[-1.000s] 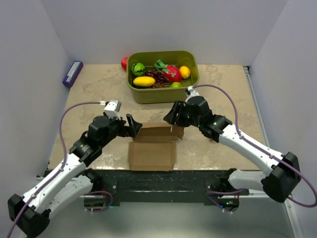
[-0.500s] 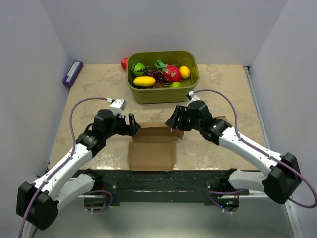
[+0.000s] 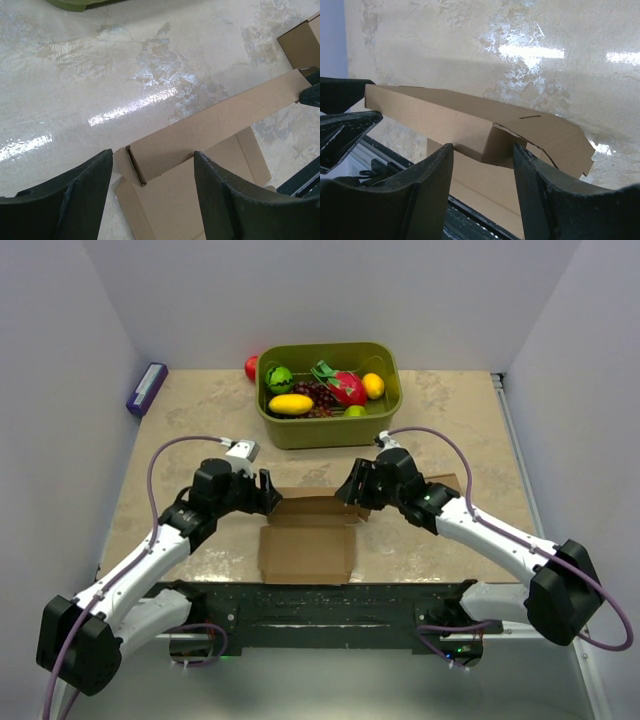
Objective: Fold the paper box
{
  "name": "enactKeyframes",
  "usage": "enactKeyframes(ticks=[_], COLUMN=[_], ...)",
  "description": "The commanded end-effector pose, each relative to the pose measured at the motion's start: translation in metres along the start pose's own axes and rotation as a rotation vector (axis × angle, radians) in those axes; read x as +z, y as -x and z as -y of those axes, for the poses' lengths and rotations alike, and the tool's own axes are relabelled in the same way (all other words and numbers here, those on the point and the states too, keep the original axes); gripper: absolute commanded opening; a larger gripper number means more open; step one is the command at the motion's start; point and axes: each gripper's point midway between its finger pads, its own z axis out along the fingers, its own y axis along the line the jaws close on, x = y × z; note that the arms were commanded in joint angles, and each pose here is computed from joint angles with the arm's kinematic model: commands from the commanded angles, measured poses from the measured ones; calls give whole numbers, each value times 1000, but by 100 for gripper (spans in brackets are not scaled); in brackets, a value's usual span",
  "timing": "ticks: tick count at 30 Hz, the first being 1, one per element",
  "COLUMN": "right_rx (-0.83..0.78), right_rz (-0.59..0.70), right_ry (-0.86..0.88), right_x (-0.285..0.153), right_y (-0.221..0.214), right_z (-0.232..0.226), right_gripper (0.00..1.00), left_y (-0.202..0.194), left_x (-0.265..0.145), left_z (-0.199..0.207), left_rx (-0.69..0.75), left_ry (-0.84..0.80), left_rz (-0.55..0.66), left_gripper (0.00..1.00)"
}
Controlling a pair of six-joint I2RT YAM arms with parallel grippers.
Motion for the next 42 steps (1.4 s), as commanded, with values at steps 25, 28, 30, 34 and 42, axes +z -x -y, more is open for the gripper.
enactKeyframes(ticks=[25,28,30,34,42], right_rx=[441,463,474,466,395], right_rz=[214,233,240,244,231], right_ry=[289,297,306,312,312], right_x=[3,5,6,11,16], right_y=[11,13,14,16,16], right_z=[-9,-8,-8,-10,-14], right_gripper=[33,27,24,16,0], left_y=[-4,-7,-8,-6,32], left_x=[7,7,8,6,-13], left_z=[6,8,10,12,21], left_rx=[46,46,49,61,165], left_ry=[-69,-82,-98,-110,-129], left_rz=[-21,-29,-35,-26,151], left_gripper=[63,63,63,63,76])
